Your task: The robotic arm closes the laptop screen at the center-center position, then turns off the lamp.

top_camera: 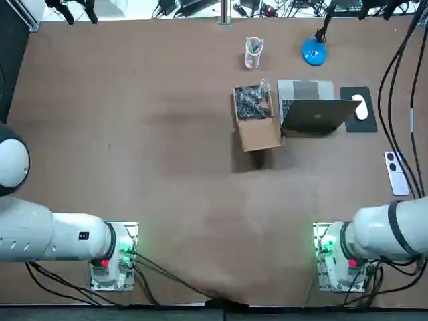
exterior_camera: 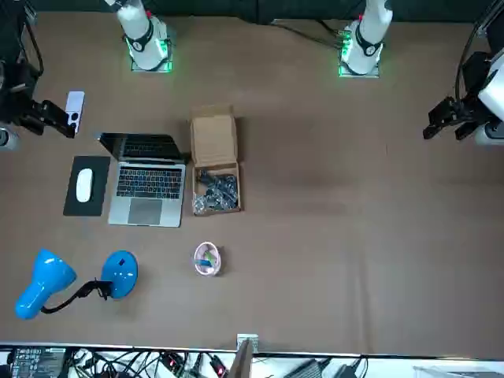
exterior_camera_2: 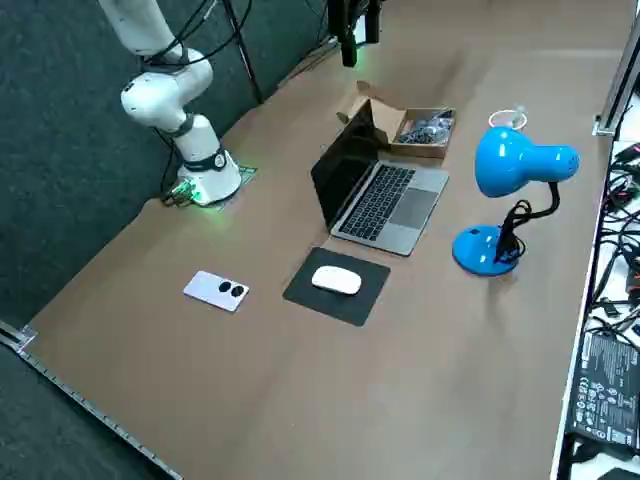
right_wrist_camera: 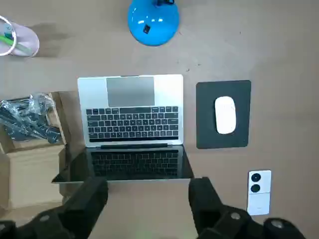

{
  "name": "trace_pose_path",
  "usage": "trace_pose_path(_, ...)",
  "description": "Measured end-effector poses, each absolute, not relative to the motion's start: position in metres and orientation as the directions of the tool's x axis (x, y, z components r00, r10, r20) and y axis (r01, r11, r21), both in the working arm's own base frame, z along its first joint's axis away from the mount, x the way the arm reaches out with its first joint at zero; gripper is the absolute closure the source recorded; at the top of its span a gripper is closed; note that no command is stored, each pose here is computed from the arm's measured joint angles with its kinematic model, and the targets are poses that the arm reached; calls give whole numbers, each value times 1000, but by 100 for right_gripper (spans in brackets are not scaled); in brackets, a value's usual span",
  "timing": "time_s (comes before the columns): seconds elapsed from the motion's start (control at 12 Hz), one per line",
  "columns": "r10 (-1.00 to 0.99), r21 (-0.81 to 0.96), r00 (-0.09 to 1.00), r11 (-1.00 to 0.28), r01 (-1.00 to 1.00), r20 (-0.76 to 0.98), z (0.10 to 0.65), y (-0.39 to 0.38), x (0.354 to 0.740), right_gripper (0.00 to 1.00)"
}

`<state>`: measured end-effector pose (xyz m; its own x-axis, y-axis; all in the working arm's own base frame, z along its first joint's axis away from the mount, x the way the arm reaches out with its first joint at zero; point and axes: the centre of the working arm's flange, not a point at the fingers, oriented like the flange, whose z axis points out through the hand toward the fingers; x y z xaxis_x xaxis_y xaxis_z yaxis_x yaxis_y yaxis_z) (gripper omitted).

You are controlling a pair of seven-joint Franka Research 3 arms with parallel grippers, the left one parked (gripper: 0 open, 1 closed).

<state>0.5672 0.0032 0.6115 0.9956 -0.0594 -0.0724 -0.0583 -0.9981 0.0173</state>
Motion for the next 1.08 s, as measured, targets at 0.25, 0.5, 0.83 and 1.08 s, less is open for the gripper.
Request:
trace_pose_path(0.25, -59, 17, 996, -998, -58, -73, 611, 4, 567, 0)
trace_pose_path(0.5, -58, 17, 996, -998, -56, -73, 611, 4, 567, 0)
trace_pose_path(0.83, -57, 17, 996, -998, -56, -73, 611, 5, 567, 0)
trace_pose_path(1.08, -53, 17, 996, -999, -52, -73, 611, 6, 567, 0)
